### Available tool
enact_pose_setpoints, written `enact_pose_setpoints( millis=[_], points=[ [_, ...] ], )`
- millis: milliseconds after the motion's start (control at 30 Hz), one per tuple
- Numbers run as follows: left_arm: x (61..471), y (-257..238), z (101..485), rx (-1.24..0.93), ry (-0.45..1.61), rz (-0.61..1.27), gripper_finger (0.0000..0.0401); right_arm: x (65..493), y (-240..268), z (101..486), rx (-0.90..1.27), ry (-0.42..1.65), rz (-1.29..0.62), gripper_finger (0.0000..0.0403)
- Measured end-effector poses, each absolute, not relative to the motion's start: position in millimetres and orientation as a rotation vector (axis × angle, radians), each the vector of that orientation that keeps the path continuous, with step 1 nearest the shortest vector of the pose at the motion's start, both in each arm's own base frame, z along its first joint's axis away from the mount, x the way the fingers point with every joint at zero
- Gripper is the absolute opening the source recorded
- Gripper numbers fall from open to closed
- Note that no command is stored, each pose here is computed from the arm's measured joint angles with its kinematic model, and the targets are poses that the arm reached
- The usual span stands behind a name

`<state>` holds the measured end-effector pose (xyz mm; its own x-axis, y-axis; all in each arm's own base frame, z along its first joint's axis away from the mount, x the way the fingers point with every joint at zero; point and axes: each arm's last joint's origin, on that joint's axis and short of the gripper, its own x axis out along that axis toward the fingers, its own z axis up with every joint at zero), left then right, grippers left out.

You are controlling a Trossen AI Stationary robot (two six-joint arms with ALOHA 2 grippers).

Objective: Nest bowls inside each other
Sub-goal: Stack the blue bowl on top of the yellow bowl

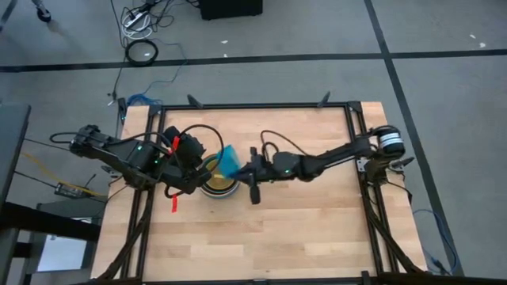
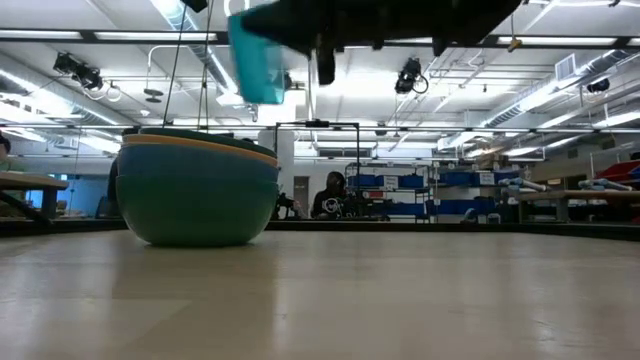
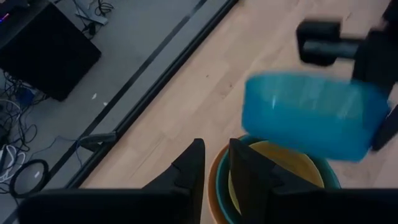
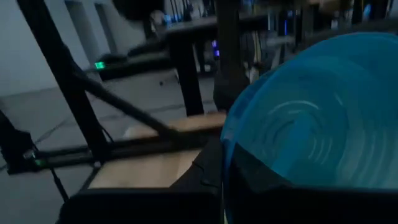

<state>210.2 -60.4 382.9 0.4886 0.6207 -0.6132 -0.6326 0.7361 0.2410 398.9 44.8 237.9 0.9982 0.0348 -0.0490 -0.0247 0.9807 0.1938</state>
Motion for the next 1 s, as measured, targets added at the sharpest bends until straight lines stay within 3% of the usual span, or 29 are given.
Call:
enact_pose_setpoints(
  millis=[267,467,800,1000],
  points=[
    [210.1,-60.6,382.6,-0.021,0.743,0.757,0.0081,417.2,44.9,205.9,0.243,0.151,0.036,0.0],
    [210.0,-60.5,382.7,-0.02,0.743,0.758,0.0081,416.5,43.0,202.0,0.224,0.19,0.002,0.0006],
    [210.0,-60.5,382.7,-0.02,0.742,0.758,0.0081,416.5,39.9,202.9,0.259,0.19,-0.009,0.0092],
    [210.1,-60.6,382.6,-0.02,0.743,0.758,0.0081,416.2,43.2,203.4,0.25,0.186,-0.001,0.0114]
  ],
)
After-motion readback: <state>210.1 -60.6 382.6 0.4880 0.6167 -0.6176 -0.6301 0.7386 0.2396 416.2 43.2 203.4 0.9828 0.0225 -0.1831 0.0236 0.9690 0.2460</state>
